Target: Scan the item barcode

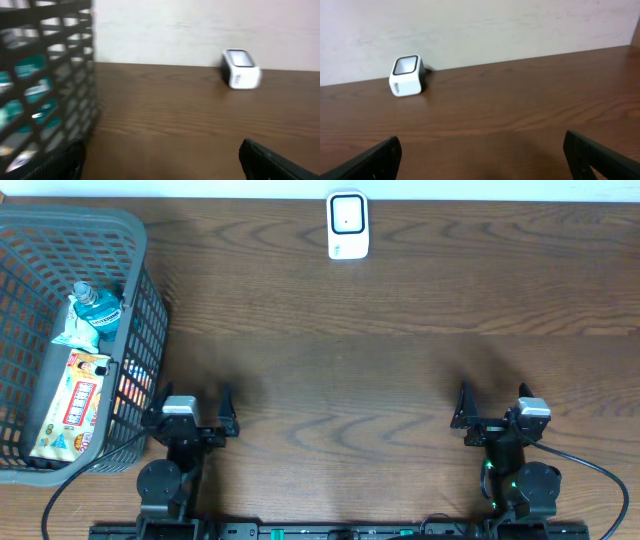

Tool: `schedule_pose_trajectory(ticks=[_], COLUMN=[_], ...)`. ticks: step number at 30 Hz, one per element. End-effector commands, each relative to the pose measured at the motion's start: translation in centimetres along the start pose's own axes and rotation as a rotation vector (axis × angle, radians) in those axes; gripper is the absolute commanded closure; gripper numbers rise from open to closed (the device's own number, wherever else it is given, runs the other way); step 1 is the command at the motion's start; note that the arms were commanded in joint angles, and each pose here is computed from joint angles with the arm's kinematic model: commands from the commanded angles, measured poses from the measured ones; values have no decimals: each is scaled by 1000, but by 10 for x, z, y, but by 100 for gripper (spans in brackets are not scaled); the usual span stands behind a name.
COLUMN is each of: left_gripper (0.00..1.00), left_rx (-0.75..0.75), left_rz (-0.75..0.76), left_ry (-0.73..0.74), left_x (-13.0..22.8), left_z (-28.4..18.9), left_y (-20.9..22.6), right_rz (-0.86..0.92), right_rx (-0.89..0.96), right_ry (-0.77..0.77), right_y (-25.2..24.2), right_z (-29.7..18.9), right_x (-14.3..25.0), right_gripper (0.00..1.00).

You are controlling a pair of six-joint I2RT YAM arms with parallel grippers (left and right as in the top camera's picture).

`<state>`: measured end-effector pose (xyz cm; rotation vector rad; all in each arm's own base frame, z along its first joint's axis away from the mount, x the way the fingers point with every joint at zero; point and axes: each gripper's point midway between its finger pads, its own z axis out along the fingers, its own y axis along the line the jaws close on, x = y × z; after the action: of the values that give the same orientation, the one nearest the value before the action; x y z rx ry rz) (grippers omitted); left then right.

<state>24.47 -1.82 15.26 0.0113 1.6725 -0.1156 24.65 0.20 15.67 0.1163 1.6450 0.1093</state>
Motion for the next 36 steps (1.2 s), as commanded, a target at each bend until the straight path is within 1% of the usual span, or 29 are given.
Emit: schedule_pose_trajectory(ticks=[1,2,5,8,11,14,18,21,23,27,30,31,33,36], left_gripper=[2,2,2,2,2,2,2,2,2,2,2,2,2,2], left_rx=[229,253,264,268,270,270,273,368,476,483,488,479,405,243], left_rz=[-1,-5,-13,-3,-1,-10,-24,-34,-64,-115,-134,-137,-175,-192], left_ry=[28,18,-29,-86,-107,-67,22,90,193,357,413,411,396,329], left_x=[2,-4,-30,-67,-101,-130,-170,-195,-190,-158,-146,-148,-160,-197], left_z=[-6,-9,-14,-23,-27,-25,-15,-15,-22,-16,-9,-5,4,22], left_y=[-39,-43,-46,-49,-52,-54,-58,-76,-94,-95,-95,-94,-84,-60], right_rz=[-14,-14,-14,-14,-14,-14,-14,-14,-14,-14,-14,-14,-14,-14], right_rx=[12,12,12,12,12,12,12,12,12,12,12,12,12,12], right_ry=[-5,-5,-5,-5,-5,-5,-5,-5,-5,-5,-5,-5,-5,-5], right_y=[-2,-2,-2,-2,-2,-2,-2,-2,-2,-2,-2,-2,-2,-2], right_z=[0,0,0,0,0,0,0,0,0,0,0,0,0,0], right_x=[-1,-1,-1,-1,-1,-1,-1,-1,-1,-1,-1,-1,-1,-1], right_gripper=[1,1,1,1,1,1,1,1,1,1,1,1,1,1])
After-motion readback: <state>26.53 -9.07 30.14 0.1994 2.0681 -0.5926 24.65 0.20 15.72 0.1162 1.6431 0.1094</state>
